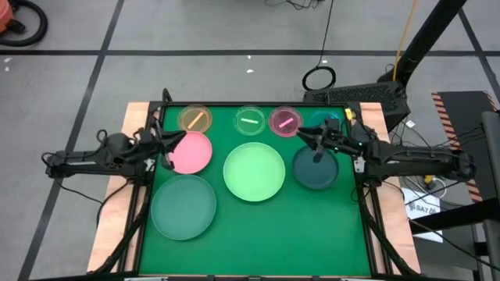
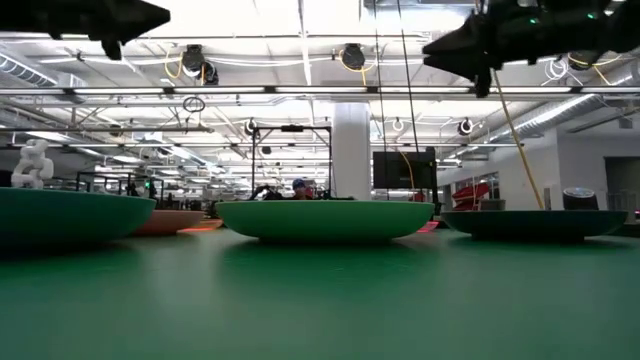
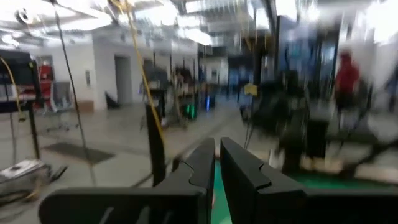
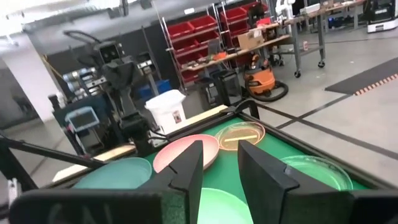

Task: Stack plastic plates
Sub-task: Stack the dark green plate on top of the green plate

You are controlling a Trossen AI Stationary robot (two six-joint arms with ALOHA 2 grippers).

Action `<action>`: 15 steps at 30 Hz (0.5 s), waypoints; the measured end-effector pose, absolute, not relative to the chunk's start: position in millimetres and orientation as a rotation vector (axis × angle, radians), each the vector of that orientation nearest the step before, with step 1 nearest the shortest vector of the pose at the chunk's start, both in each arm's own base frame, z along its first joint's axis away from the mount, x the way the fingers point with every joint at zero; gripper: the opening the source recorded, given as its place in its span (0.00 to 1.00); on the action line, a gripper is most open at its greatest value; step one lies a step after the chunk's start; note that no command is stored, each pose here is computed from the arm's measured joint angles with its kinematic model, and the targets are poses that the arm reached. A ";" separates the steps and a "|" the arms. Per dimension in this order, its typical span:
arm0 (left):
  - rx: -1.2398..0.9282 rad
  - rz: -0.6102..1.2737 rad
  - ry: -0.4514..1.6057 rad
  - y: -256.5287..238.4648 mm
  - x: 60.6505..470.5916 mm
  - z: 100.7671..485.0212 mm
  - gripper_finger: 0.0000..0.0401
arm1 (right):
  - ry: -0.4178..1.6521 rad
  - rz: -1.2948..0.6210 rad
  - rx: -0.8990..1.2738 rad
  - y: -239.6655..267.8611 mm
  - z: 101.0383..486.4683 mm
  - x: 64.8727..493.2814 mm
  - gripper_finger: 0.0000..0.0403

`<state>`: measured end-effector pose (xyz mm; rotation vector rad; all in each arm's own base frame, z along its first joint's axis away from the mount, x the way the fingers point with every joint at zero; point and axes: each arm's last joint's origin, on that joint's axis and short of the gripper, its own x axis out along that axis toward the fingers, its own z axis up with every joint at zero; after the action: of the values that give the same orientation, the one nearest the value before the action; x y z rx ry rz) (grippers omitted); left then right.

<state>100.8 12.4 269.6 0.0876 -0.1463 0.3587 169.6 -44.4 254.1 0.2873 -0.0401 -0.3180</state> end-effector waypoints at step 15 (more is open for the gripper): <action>0.418 0.371 0.142 17.6 118.5 277.6 0.08 | 0.073 -0.270 0.224 -45.7 275.8 234.2 0.23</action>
<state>118.5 17.6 277.6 0.4177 0.1423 0.3706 234.2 -45.7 275.8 0.2240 0.0728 -0.2695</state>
